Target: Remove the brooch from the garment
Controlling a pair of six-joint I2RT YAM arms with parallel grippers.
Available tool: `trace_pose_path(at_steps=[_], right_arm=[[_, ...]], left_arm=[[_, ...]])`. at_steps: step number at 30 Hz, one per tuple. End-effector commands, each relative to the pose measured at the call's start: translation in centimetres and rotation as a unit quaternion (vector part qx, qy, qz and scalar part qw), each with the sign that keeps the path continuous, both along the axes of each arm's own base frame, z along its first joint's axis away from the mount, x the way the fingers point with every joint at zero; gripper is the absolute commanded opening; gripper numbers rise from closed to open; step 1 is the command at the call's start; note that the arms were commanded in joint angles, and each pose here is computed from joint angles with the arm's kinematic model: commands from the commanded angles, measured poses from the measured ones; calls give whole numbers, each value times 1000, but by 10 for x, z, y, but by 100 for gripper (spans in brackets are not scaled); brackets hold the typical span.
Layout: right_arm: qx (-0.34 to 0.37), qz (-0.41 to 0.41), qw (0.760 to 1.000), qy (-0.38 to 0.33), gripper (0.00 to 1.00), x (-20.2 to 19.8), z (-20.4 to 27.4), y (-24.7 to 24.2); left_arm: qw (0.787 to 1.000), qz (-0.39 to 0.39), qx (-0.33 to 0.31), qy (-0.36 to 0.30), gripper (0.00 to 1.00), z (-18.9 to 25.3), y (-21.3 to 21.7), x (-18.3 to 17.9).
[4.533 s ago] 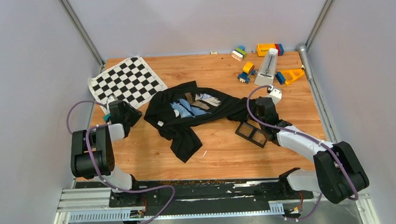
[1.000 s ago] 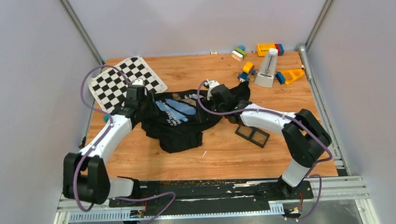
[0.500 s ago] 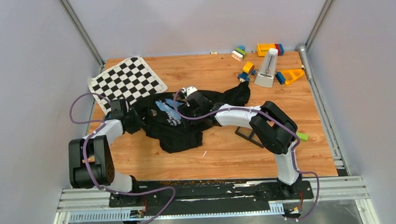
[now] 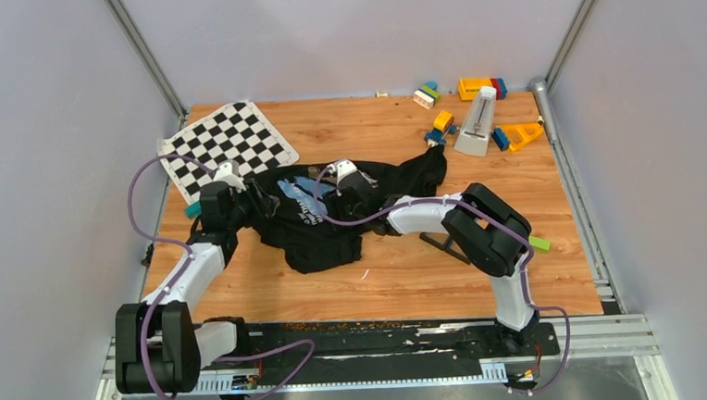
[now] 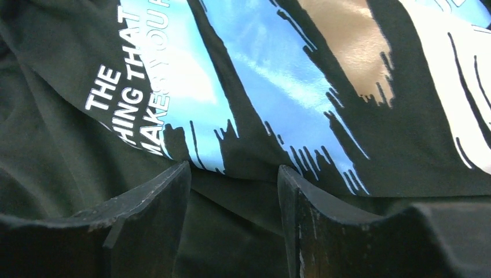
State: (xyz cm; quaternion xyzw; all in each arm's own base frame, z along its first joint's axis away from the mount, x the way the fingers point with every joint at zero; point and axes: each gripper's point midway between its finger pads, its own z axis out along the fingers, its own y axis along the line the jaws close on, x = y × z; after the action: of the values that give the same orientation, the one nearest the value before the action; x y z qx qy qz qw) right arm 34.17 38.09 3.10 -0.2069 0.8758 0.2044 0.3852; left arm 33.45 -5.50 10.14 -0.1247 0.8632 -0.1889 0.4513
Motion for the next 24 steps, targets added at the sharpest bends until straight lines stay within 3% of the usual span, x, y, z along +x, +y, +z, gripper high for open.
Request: trace_pose_path(at_steps=[1,7,13,15,24], right_arm=[[19,32,999,-29,55,-11,18,15],[21,42,998,-42,52,-18,25,16],[28,51,997,-42,25,-22,26,19],[29,49,997,-46,19,-21,28,17],[44,51,995,-68,12,-23,42,13]], left_arm=[[997,-36,11,-72,58,14,-15,13],[996,-43,-5,-78,59,11,-21,25],[995,-24,-29,-94,53,4,-22,36],[996,-15,-27,-87,53,0,-19,38],[999,35,-6,-39,56,-21,-2,42]])
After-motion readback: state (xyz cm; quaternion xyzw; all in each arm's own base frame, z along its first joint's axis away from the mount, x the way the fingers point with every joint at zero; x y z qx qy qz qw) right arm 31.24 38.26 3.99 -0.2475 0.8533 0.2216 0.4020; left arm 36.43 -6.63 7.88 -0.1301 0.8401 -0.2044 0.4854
